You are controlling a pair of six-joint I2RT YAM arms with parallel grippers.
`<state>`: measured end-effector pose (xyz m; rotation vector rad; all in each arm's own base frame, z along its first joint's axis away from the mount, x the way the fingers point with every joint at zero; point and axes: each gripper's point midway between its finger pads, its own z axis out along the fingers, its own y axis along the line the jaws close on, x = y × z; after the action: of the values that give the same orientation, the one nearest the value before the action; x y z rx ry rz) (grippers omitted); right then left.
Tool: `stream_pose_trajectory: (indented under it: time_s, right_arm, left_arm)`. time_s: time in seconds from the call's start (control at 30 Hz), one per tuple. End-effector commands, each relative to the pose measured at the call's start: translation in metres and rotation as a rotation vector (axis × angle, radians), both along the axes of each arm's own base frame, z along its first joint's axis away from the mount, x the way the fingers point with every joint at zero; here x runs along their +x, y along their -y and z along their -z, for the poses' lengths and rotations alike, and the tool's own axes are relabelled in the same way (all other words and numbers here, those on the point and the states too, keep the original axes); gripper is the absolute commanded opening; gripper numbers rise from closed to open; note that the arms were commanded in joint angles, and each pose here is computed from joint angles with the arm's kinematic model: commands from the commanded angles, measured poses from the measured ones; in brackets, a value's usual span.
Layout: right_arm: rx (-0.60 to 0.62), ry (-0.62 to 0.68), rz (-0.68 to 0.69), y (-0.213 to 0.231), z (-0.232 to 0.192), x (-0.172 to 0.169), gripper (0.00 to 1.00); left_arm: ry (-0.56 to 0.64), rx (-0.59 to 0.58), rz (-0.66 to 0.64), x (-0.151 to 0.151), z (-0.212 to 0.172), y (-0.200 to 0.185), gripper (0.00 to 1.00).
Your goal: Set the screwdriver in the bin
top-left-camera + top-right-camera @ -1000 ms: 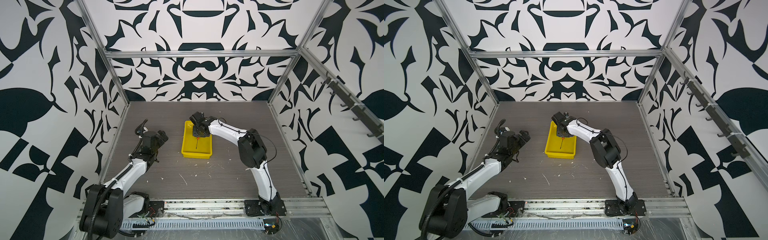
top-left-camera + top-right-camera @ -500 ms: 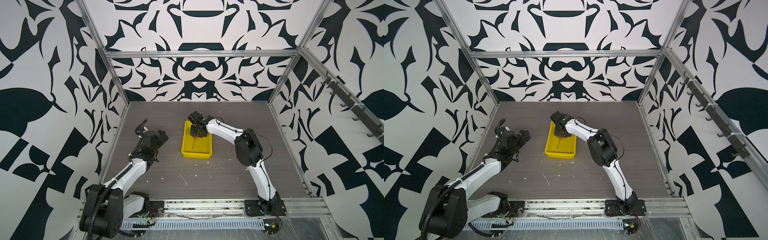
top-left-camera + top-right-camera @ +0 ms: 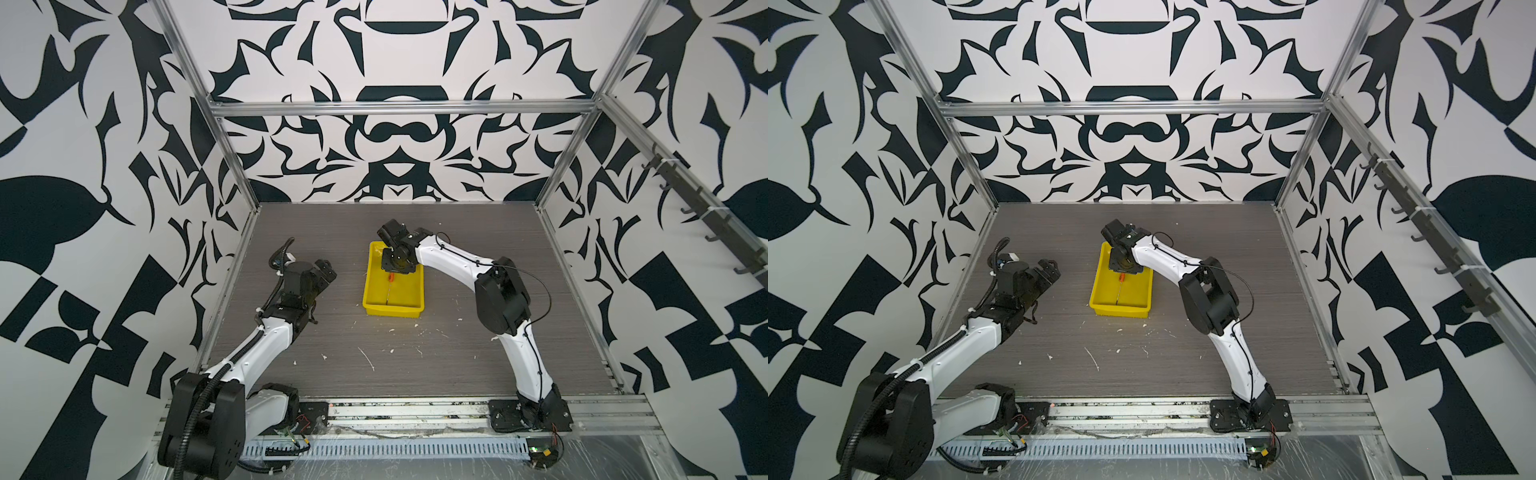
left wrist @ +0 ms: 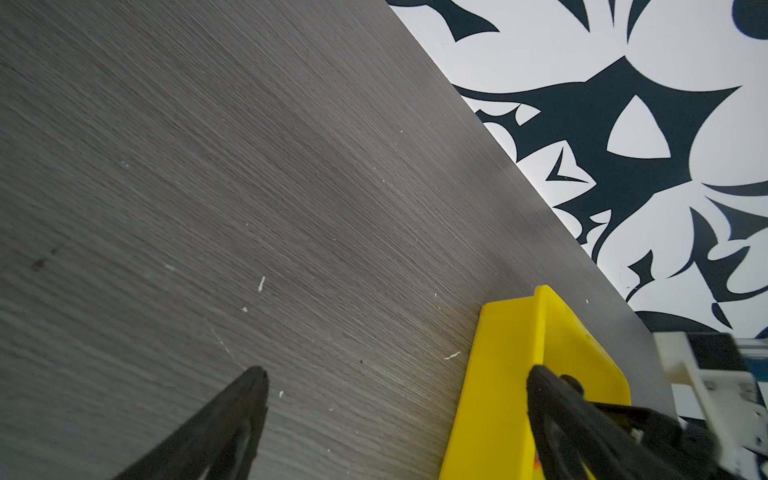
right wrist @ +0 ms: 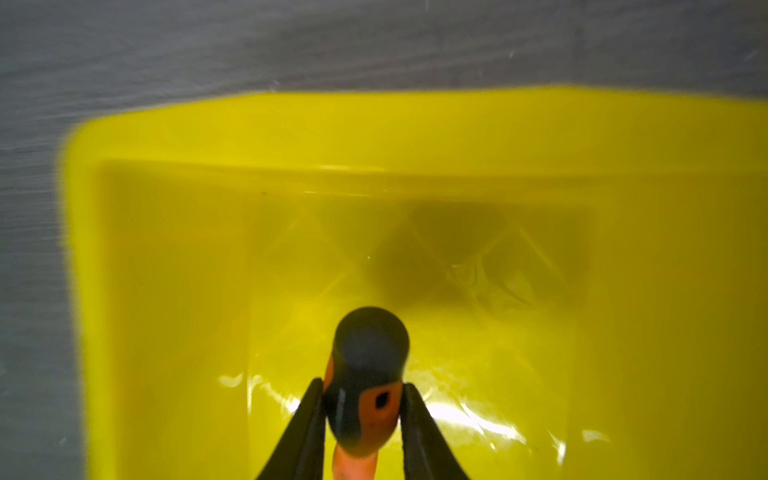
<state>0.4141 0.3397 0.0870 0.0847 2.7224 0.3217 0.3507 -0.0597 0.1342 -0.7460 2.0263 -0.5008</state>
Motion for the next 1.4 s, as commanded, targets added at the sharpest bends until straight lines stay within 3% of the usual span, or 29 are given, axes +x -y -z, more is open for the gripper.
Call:
stream_pose_trajectory:
  time_s: [0.0, 0.23, 0.33, 0.6, 0.73, 0.83, 1.0, 1.07, 1.13, 1.23, 1.37]
  right_arm:
    - [0.045, 0.116, -0.014, 0.009, -0.065, -0.002, 0.37]
    - [-0.041, 0.147, -0.044, 0.041, -0.082, -0.016, 0.41]
    - [-0.150, 0.207, -0.015, 0.074, -0.098, -0.022, 0.41]
    - [-0.364, 0.515, 0.098, 0.179, -0.153, -0.060, 0.42]
    - [-0.509, 0.672, 0.135, 0.229, -0.164, -0.085, 0.47]
    - [-0.628, 0.765, 0.090, 0.256, -0.144, -0.104, 0.54]
    - [-0.705, 0.941, -0.039, 0.269, -0.098, -0.125, 0.65]
    - [-0.706, 1.015, -0.148, 0.264, -0.079, -0.131, 0.99]
    - [-0.692, 1.024, -0.200, 0.265, -0.063, -0.132, 1.00]
    - [-0.671, 0.953, -0.173, 0.277, -0.047, -0.124, 1.00]
    - [-0.630, 0.949, -0.092, 0.293, -0.041, -0.111, 1.00]
  left_arm:
    - [0.016, 0.006, -0.020, 0.004, -0.007, -0.004, 1.00]
    - [0.013, 0.008, -0.015, 0.004, -0.008, -0.003, 1.00]
    - [0.014, 0.011, -0.013, 0.004, -0.008, -0.003, 1.00]
    - [-0.001, 0.026, -0.017, 0.004, -0.005, -0.005, 1.00]
    - [-0.008, 0.006, 0.010, 0.004, -0.006, 0.001, 1.00]
    - [-0.008, -0.004, 0.019, 0.005, -0.005, 0.003, 1.00]
    - [-0.016, 0.007, 0.018, 0.005, -0.003, 0.002, 1.00]
    - [-0.020, 0.013, 0.009, 0.005, -0.002, 0.001, 1.00]
    - [-0.018, 0.012, 0.013, 0.004, -0.004, 0.001, 1.00]
    - [-0.018, 0.009, 0.016, 0.003, -0.003, 0.002, 1.00]
    - [-0.019, 0.001, 0.026, 0.004, -0.003, 0.004, 1.00]
